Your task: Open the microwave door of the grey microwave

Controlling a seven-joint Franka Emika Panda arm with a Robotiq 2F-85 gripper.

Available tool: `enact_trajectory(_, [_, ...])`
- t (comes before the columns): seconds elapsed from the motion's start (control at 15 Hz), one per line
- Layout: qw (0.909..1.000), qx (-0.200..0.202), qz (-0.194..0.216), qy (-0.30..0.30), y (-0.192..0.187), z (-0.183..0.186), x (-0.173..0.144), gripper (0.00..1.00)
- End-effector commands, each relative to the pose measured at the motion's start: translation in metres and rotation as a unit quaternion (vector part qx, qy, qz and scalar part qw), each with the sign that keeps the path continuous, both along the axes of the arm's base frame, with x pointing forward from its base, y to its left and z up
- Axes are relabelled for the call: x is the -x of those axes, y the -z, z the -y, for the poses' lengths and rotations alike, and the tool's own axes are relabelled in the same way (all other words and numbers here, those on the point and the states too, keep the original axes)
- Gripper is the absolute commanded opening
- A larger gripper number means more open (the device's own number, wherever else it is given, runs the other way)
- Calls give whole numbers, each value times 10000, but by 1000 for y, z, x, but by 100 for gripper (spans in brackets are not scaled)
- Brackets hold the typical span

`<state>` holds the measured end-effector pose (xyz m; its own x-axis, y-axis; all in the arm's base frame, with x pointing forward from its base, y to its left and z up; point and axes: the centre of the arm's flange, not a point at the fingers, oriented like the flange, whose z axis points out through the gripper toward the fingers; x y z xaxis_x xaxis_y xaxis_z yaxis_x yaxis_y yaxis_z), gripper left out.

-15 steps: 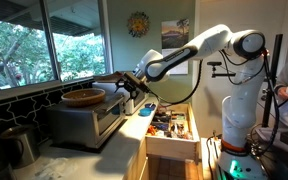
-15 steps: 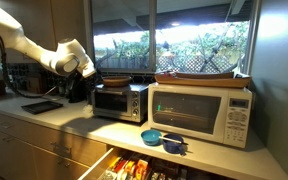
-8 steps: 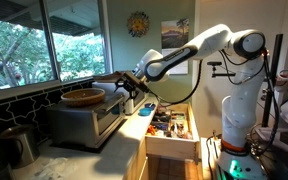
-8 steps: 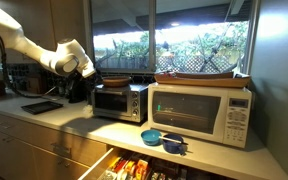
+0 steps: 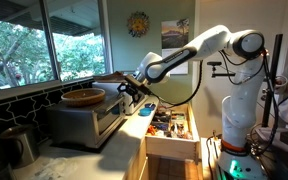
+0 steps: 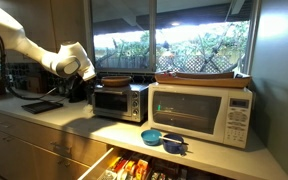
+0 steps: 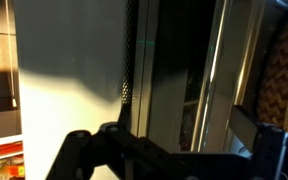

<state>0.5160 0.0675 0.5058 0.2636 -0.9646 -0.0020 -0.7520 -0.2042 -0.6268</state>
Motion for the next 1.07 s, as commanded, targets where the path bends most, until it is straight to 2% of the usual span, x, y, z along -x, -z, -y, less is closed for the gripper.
enact_trajectory(0.0, [9998, 44, -36, 173, 9, 17, -1, 100])
enact_trajectory(0.07, [10000, 6, -35, 78, 4, 9, -1, 100])
enact_trajectory(0.73, [9999, 7, -43, 146, 5, 17, -3, 100])
enact_trajectory(0.8, [9998, 76, 56, 157, 8, 16, -3, 100])
enact_trajectory(1.0, [9992, 368, -8, 167, 13, 16, -10, 100])
